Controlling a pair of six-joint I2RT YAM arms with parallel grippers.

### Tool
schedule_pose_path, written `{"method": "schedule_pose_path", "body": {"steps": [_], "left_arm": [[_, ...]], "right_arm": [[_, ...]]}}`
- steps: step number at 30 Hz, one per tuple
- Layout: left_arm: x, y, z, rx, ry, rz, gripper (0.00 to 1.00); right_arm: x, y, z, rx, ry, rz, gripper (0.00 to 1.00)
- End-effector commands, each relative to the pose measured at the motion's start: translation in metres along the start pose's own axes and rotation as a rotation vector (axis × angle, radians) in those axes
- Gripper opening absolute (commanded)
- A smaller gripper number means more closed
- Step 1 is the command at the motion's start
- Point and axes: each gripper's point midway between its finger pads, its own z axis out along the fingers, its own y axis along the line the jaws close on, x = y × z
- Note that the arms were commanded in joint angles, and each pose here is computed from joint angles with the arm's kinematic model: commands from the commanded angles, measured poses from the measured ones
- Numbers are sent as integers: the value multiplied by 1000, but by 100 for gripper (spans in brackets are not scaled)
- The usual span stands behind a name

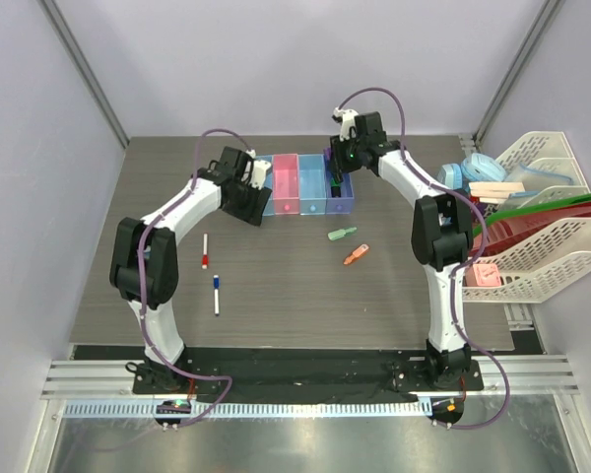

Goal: Sort the stationery into containers
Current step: Place the pen in the storage box.

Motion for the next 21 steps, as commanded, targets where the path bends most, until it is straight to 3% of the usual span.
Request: {"method": "schedule_pose_path", "body": {"steps": [1,4,8,12,17,21], "left_arm": [[3,4,-15,-22,0,31,60],[5,0,-17,1,5,26,61],[-2,-9,-22,48,-17,28,61],[-11,-27,-26,118,-41,50,59],[-20,-74,-19,158,-66,200,57],[-27,-111,2,156,-69,316,57]], "right_arm": [[3,3,4,-20,-11,-15,39],[6,2,1,-15,-5,-28,55],[-5,4,-8,-12,-29,-39,69],[-22,6,-30,8,-61,-47,71],[-58,17,-91,42,-159,-60,72],[-54,13,-132,100,-172,-73,72]]}}
